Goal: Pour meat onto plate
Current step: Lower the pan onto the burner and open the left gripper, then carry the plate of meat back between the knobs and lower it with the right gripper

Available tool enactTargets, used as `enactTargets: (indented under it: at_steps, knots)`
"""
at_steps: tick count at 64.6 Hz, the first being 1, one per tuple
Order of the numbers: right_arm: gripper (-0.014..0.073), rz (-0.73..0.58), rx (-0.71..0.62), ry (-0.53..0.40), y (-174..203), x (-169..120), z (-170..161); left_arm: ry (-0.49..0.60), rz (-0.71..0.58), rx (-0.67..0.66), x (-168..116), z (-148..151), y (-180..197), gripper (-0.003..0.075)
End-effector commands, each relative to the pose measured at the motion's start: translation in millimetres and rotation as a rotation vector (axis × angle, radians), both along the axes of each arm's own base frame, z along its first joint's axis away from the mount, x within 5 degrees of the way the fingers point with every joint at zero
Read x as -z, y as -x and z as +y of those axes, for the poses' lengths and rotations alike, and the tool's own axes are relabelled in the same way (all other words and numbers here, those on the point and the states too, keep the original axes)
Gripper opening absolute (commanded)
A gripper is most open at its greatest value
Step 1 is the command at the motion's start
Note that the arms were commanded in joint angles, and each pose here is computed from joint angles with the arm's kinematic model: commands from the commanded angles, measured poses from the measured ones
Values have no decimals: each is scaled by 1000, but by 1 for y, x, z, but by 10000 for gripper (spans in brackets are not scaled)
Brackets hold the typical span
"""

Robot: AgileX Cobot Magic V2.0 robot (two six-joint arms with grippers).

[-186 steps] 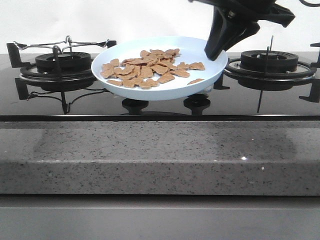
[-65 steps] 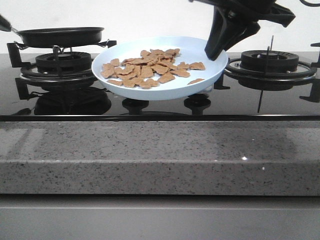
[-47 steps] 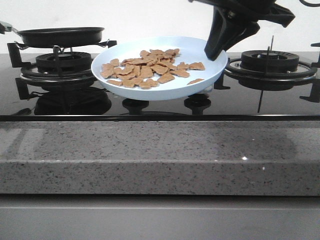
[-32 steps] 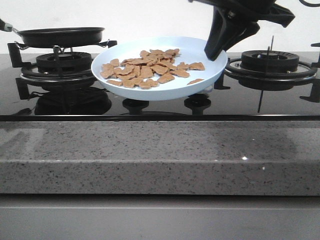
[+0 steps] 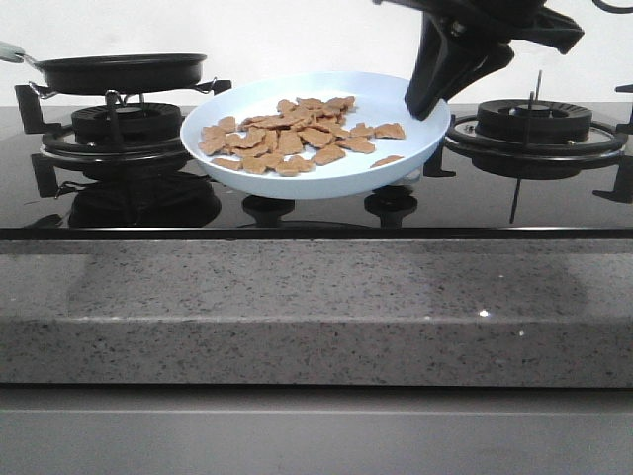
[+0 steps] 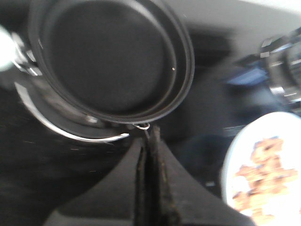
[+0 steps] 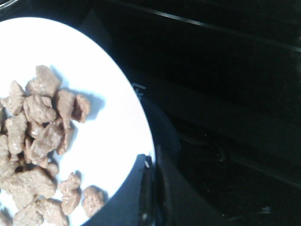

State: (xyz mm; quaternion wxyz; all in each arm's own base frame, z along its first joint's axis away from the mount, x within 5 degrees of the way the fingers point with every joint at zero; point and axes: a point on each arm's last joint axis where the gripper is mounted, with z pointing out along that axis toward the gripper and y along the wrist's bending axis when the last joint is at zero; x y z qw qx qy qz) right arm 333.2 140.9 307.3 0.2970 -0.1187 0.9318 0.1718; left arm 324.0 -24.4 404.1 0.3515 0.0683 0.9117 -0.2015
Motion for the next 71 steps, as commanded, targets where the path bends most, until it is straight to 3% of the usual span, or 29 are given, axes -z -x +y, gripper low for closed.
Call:
enactTargets:
  at_steps: [1,15,25,37,55,71]
  knots:
    - [-60,-120,12,-54,5,-31,-2,-61,-199,-64,-40,-11,34,-20]
    - [-60,-120,12,-54,5,-31,-2,-177,-381,-83,-41,-31,89,-20]
    - [-60,-120,12,-54,5,-31,-2,-234,-485,-39,-19,-36,128,-20]
    - [-60,-120,12,-54,5,-31,-2,-196,-564,-25,10,-28,170,-20]
    - [-60,-120,12,-54,5,-31,-2,-223,-688,-45,53,-3,234,-20]
    - [-60,-122,13,-55,4,-31,-2,-193,-769,-63,63,6,259,-20]
